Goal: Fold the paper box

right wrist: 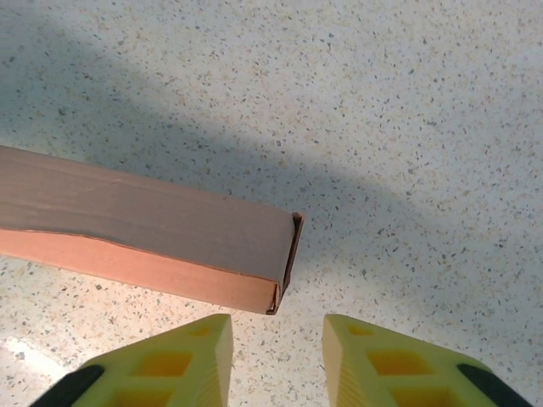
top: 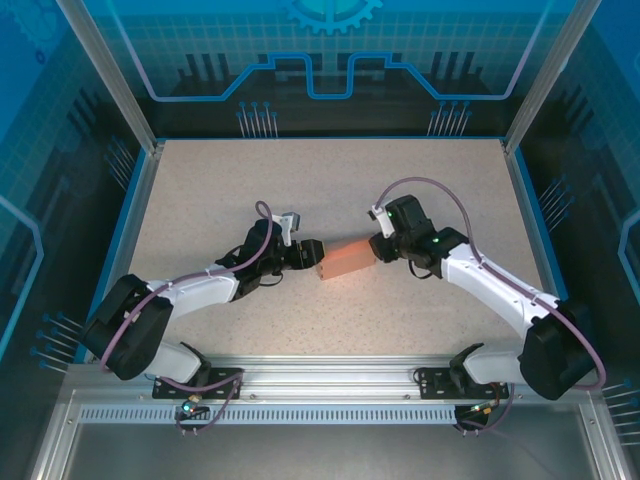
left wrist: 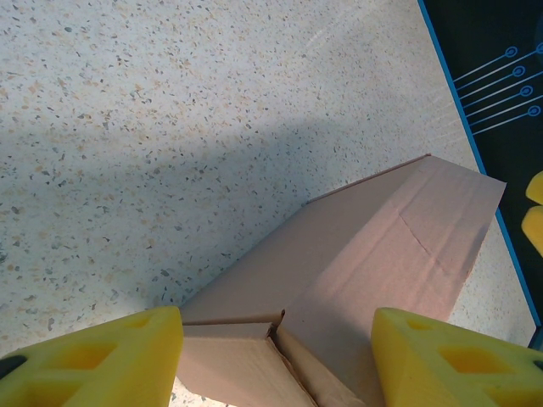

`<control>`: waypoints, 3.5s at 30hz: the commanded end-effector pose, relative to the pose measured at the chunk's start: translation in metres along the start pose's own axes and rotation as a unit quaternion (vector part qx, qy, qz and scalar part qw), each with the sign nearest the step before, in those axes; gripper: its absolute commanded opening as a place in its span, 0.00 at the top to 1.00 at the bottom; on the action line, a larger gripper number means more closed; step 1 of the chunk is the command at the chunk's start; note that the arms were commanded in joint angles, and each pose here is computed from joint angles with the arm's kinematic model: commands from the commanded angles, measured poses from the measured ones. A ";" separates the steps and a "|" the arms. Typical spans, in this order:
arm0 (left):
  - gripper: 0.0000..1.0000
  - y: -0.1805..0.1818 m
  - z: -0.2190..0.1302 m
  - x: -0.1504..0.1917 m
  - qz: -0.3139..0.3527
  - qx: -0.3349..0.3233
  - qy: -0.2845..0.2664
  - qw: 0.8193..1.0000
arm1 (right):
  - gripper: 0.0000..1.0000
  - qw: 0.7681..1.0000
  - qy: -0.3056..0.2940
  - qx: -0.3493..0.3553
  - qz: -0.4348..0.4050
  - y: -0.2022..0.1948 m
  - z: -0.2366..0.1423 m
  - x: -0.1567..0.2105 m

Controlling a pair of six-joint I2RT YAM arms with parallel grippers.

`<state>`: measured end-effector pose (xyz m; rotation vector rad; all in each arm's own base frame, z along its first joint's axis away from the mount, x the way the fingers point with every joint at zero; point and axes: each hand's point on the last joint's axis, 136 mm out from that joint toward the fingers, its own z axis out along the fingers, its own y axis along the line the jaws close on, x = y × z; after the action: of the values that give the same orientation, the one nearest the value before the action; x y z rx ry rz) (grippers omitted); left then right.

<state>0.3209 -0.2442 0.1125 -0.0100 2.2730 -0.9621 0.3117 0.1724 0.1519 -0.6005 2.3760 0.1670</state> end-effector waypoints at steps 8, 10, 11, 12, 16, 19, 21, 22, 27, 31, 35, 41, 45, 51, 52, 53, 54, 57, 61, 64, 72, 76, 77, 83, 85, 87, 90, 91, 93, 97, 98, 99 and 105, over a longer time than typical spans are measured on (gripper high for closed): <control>0.38 0.010 0.004 0.013 0.005 -0.026 0.026 0.999 | 0.55 0.994 -0.030 -0.094 0.051 -0.005 -0.005 -0.036; 0.39 0.010 0.005 0.012 0.005 -0.026 0.026 0.999 | 0.54 0.991 -0.028 -0.116 0.065 -0.005 0.002 -0.039; 0.39 0.009 0.005 0.012 0.006 -0.026 0.027 0.999 | 0.54 0.989 -0.026 -0.124 0.070 -0.005 0.006 -0.041; 0.39 0.009 0.005 0.011 0.007 -0.025 0.026 0.999 | 0.53 0.989 -0.024 -0.128 0.075 -0.006 0.009 -0.042; 0.38 0.008 0.004 0.010 0.008 -0.026 0.025 0.999 | 0.53 0.987 -0.005 -0.136 0.084 -0.009 0.024 -0.037; 0.39 0.008 0.004 0.011 0.009 -0.026 0.025 0.999 | 0.53 0.987 0.007 -0.136 0.089 -0.010 0.030 -0.030; 0.39 0.008 0.004 0.010 0.008 -0.026 0.024 0.999 | 0.53 0.987 0.013 -0.135 0.091 -0.010 0.033 -0.024; 0.38 0.008 0.004 0.011 0.008 -0.026 0.024 0.999 | 0.53 0.986 0.016 -0.134 0.093 -0.011 0.034 -0.022; 0.39 0.008 0.004 0.012 0.009 -0.026 0.024 0.999 | 0.53 0.986 0.026 -0.131 0.099 -0.012 0.037 -0.010; 0.39 0.008 0.003 0.012 0.010 -0.028 0.023 0.999 | 0.53 0.986 0.031 -0.125 0.103 -0.014 0.038 -0.001; 0.38 0.009 0.002 0.013 0.009 -0.028 0.023 0.999 | 0.53 0.986 0.036 -0.124 0.106 -0.013 0.039 0.006; 0.38 0.010 0.002 0.014 0.009 -0.028 0.024 0.999 | 0.53 0.985 0.040 -0.123 0.110 -0.013 0.040 0.013; 0.38 0.011 0.002 0.016 0.008 -0.029 0.025 0.999 | 0.53 0.985 0.041 -0.122 0.111 -0.013 0.041 0.015; 0.38 0.013 0.002 0.017 0.008 -0.031 0.026 0.999 | 0.53 0.985 0.041 -0.123 0.112 -0.013 0.040 0.015; 0.38 0.013 0.002 0.017 0.009 -0.032 0.026 0.999 | 0.54 0.985 0.041 -0.122 0.112 -0.013 0.041 0.016; 0.38 0.013 0.002 0.017 0.009 -0.032 0.026 0.999 | 0.54 0.985 0.041 -0.123 0.111 -0.013 0.041 0.015; 0.38 0.014 0.002 0.018 0.009 -0.033 0.026 0.999 | 0.54 0.985 0.041 -0.123 0.111 -0.013 0.040 0.015; 0.38 0.015 0.002 0.018 0.010 -0.035 0.027 0.999 | 0.54 0.986 0.041 -0.121 0.111 -0.013 0.040 0.017; 0.38 0.017 0.002 0.021 0.008 -0.038 0.030 0.999 | 0.54 0.986 0.043 -0.120 0.111 -0.013 0.041 0.019; 0.38 0.018 0.002 0.022 0.007 -0.038 0.030 0.999 | 0.54 0.985 0.046 -0.121 0.113 -0.013 0.043 0.022; 0.39 0.022 0.002 0.027 0.003 -0.042 0.035 0.999 | 0.54 0.985 0.056 -0.117 0.116 -0.013 0.046 0.030; 0.40 0.023 0.003 0.029 0.001 -0.042 0.039 0.998 | 0.55 0.984 0.059 -0.115 0.119 -0.013 0.047 0.033; 0.41 0.023 0.003 0.029 0.001 -0.041 0.040 0.998 | 0.55 0.984 0.061 -0.115 0.120 -0.013 0.048 0.034; 0.44 0.024 0.004 0.033 -0.004 -0.041 0.047 0.998 | 0.56 0.983 0.066 -0.115 0.125 -0.013 0.050 0.038; 0.44 0.025 0.005 0.035 -0.007 -0.041 0.051 0.998 | 0.56 0.983 0.067 -0.114 0.125 -0.013 0.051 0.038; 0.46 0.025 0.006 0.037 -0.011 -0.040 0.055 0.998 | 0.56 0.983 0.069 -0.114 0.127 -0.013 0.052 0.040; 0.48 0.027 0.006 0.042 -0.017 -0.040 0.061 0.997 | 0.56 0.982 0.074 -0.115 0.130 -0.012 0.054 0.042; 0.49 0.028 0.007 0.043 -0.019 -0.040 0.063 0.997 | 0.57 0.982 0.075 -0.115 0.131 -0.012 0.054 0.043; 0.50 0.031 0.007 0.046 -0.021 -0.044 0.068 0.997 | 0.57 0.982 0.075 -0.114 0.133 -0.013 0.055 0.043; 0.52 0.035 0.008 0.052 -0.023 -0.049 0.075 0.996 | 0.57 0.979 0.092 -0.114 0.140 -0.011 0.059 0.059; 0.53 0.035 0.007 0.052 -0.022 -0.050 0.075 0.996 | 0.57 0.979 0.092 -0.115 0.140 -0.010 0.059 0.059; 0.53 0.036 0.007 0.053 -0.021 -0.052 0.075 0.996 | 0.57 0.978 0.094 -0.116 0.142 -0.010 0.060 0.061; 0.54 0.042 0.007 0.047 -0.008 -0.067 0.064 0.996 | 0.59 0.977 0.101 -0.117 0.146 -0.008 0.062 0.068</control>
<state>0.3159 -0.2501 0.1026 0.0110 2.2913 -0.9731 0.3362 0.1776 0.1083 -0.4340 2.4548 0.6126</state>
